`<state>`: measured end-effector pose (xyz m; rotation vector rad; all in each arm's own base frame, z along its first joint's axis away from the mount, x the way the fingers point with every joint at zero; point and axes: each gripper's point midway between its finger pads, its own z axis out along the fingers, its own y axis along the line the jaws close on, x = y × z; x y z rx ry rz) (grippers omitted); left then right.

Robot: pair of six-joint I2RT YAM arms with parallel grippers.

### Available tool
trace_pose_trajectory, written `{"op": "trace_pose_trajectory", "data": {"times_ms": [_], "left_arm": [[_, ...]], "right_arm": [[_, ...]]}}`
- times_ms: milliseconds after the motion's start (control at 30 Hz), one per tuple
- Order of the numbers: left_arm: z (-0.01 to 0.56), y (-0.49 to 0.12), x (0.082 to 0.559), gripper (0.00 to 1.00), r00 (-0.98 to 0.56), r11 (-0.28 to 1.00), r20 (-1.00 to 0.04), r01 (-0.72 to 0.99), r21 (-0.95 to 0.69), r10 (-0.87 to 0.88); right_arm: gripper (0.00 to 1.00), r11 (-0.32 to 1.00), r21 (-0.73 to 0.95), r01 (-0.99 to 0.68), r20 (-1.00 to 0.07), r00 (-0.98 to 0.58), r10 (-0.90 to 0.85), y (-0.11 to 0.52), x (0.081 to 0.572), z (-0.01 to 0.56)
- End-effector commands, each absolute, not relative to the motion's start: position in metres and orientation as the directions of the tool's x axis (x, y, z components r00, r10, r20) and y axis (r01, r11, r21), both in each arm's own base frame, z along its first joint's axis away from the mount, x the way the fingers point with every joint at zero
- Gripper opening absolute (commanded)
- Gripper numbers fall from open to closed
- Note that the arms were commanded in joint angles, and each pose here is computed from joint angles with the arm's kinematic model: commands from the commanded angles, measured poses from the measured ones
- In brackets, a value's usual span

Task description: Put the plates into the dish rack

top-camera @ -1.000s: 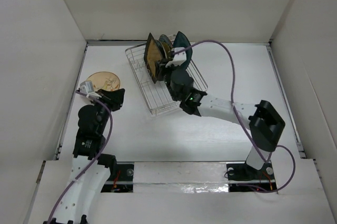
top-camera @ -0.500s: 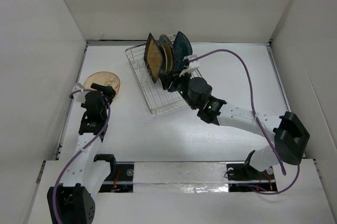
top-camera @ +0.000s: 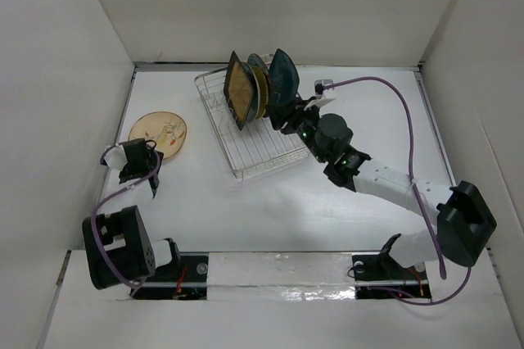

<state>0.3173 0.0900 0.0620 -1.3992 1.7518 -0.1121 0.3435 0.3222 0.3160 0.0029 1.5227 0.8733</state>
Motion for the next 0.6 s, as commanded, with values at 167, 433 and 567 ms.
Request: {"op": "trace_pose_trajectory", "data": {"times_ms": [167, 433, 567], "left_arm": [[0.047, 0.103, 0.341, 0.51, 0.043, 0.309, -0.531, -0.773, -0.555, -0.847], [0.041, 0.095, 0.367, 0.37, 0.039, 0.304, -0.479, -0.727, -0.616, -0.877], [0.049, 0.095, 0.372, 0.31, 0.060, 0.306, -0.480, -0.701, -0.644, -0.875]], "right_arm": [[0.48, 0.601, 0.567, -0.563, -0.799, -0.200, 0.567, 0.318, 0.345, 0.341], [0.48, 0.591, 0.575, -0.565, -0.797, -0.224, 0.562, 0.320, 0.350, 0.332], [0.48, 0.591, 0.575, -0.566, -0.798, -0.227, 0.559, 0.322, 0.351, 0.331]]}}
